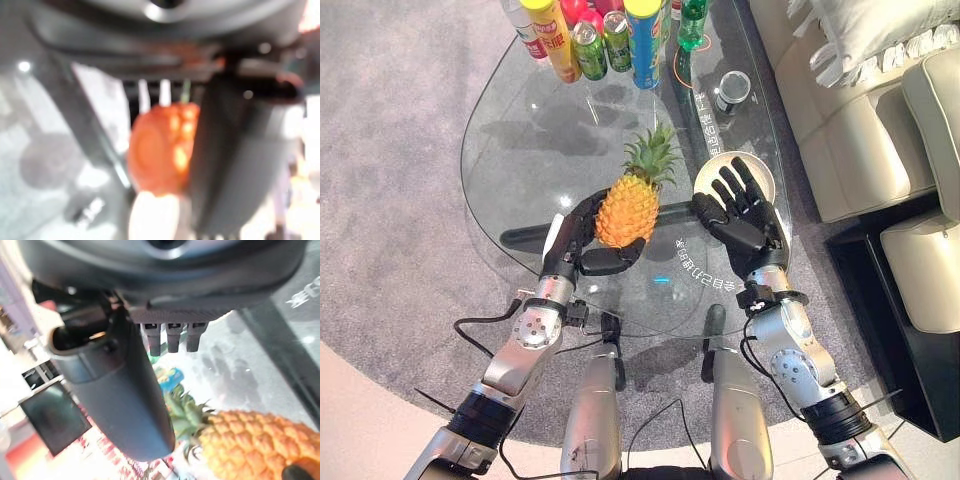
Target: Pick up the fruit to the plate
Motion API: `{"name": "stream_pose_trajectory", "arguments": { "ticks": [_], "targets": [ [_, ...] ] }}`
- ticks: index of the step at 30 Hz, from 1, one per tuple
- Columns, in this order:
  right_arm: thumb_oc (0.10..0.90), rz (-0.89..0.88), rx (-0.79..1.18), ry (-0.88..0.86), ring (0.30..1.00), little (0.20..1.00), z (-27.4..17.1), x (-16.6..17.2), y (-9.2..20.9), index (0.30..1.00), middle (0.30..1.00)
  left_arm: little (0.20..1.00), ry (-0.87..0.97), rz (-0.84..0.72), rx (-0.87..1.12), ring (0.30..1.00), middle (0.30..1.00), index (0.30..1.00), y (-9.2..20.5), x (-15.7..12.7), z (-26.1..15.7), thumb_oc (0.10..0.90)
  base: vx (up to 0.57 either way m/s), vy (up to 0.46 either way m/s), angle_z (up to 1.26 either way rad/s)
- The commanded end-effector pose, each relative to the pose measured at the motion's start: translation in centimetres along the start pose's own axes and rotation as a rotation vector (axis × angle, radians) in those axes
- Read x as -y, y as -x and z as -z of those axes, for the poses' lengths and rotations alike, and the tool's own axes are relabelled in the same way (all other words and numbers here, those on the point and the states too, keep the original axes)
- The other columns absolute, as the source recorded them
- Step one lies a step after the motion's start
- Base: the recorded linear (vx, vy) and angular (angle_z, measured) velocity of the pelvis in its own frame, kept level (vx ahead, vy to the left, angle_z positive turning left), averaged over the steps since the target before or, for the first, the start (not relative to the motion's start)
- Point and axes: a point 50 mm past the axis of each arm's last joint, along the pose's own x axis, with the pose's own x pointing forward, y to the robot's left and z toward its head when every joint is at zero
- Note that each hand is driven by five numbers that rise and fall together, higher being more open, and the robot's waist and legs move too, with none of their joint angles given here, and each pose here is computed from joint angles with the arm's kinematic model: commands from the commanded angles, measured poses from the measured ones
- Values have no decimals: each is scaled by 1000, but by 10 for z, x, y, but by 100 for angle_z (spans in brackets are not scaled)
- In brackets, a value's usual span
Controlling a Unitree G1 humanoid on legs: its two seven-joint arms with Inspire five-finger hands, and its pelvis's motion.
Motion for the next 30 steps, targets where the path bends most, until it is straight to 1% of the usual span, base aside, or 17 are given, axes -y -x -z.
{"name": "stream_pose_trajectory", "arguments": {
  "ticks": [1, 6, 15, 24, 30],
  "targets": [
    [800, -227, 137, -132, 900, 900, -29, -38, -5, 900, 900, 200, 6, 102, 420, 300, 300, 300, 6, 8, -78, 100, 0, 0, 0],
    [800, -329, 106, -163, 900, 900, -26, -46, -8, 900, 900, 200, 10, 154, 422, 300, 300, 300, 6, 11, -80, 100, 0, 0, 0],
    [800, -415, 133, -136, 900, 900, -33, -52, -10, 900, 900, 200, 2, 228, 369, 300, 300, 300, 6, 18, -72, 100, 0, 0, 2],
    [800, -451, 132, -133, 900, 900, -35, -52, -11, 900, 900, 200, -2, 264, 347, 300, 300, 300, 6, 20, -68, 100, 0, 0, 0],
    [800, -471, 107, -212, 900, 900, -32, -51, -13, 900, 900, 200, -40, 335, 323, 300, 300, 300, 5, 25, -64, 100, 0, 0, 0]
  ]
}}
